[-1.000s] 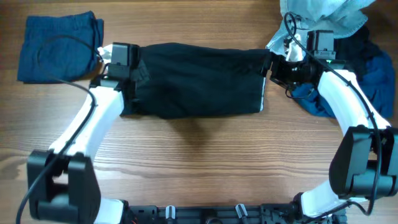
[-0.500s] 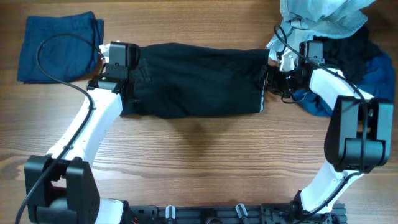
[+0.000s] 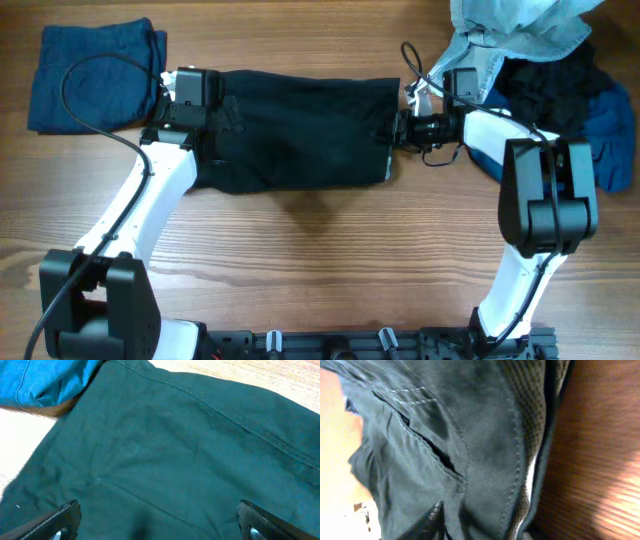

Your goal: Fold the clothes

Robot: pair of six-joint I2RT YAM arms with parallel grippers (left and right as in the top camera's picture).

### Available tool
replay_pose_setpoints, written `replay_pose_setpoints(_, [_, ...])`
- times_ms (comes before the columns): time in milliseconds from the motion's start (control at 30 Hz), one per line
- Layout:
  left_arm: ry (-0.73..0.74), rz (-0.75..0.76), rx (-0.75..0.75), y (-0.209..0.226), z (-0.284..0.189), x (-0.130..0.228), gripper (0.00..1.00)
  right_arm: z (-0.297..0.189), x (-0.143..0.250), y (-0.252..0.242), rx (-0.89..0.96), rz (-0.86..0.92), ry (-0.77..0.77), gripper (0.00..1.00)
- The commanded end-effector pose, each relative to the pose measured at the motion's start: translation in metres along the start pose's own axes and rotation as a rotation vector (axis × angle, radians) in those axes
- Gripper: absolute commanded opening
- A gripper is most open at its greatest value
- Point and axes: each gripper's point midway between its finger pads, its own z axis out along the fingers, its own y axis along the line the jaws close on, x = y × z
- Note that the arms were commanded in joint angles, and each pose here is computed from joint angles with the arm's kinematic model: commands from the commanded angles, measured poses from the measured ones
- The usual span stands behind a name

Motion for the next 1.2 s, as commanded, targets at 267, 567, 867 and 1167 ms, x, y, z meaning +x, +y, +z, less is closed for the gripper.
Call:
replay_pose_setpoints(267, [0.066,0.024,-0.016,0.002,0.021,0.017,0.98,-0.025,-0.007,-0.013,-0.053,0.052,-0.049,0.04])
replay_pose_setpoints(567, [0.062,0.029,0.03,-0.011,0.02,0.016,0.91,-0.113,-0.021,-0.01,0.011,-0.013,-0.17,0.04])
replay_pose_setpoints(867, [0.115,-0.025,0.14,-0.039,0.061,0.032,0.04,-0.118,-0.002,0.003,0.022,-0.027,-0.103,0.04])
replay_pose_setpoints(1167, [0.152,-0.089,0.11,-0.021,0.112,0.046,0.04,-0.128,0.003,0.014,0.025,-0.056,-0.098,0.04])
